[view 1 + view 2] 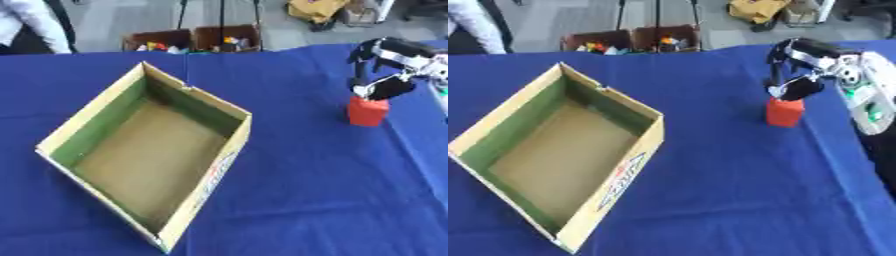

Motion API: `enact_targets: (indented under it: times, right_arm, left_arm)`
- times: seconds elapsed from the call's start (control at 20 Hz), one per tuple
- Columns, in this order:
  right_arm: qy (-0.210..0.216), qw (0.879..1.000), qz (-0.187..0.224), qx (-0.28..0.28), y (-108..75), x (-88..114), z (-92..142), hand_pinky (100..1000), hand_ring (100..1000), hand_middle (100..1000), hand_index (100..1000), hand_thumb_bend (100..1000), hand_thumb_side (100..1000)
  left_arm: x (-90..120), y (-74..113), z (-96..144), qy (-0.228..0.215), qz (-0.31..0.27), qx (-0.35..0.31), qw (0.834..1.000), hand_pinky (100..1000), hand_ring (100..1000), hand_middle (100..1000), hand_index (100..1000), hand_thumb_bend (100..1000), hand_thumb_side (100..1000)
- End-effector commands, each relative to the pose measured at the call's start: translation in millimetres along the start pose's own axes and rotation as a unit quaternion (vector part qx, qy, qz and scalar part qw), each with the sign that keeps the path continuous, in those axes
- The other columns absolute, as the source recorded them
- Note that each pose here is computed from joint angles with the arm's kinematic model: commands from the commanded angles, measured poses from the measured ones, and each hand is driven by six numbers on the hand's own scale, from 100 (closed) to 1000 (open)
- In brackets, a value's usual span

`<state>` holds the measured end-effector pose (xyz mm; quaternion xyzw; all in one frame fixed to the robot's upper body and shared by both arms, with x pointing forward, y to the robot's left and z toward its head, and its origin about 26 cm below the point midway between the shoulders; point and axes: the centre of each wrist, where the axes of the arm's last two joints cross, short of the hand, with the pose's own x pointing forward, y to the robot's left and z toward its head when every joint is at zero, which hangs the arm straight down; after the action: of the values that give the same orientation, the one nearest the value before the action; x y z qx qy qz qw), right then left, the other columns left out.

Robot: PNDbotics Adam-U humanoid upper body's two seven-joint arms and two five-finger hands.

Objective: Pick up objects on the table and place them in the box.

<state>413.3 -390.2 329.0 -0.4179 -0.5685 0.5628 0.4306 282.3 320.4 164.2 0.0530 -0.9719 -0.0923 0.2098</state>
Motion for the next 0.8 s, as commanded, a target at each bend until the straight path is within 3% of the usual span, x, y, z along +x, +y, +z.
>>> enact_targets:
  times: [0.05, 0.3, 0.8]
  right_arm:
    - [-0.009, 1.0, 0.003, -0.018, -29.9, -5, 19, 694, 847, 846, 866, 818, 247]
    - [-0.016, 1.0, -0.007, -0.025, -39.4, -7, 31, 699, 851, 851, 878, 872, 264]
    - [-0.013, 1.0, 0.006, -0.006, -36.6, -13, 38, 705, 857, 858, 889, 880, 292]
  left_arm:
    - [6, 6.2, -5, -0.008, -0.01, -0.008, 1.0, 523, 630, 784, 883, 100, 725]
    - [6, 7.5, -5, -0.005, -0.011, -0.008, 1.0, 523, 630, 784, 883, 100, 725]
    - [6, 7.3, -5, -0.004, -0.011, -0.009, 1.0, 523, 630, 784, 883, 100, 724]
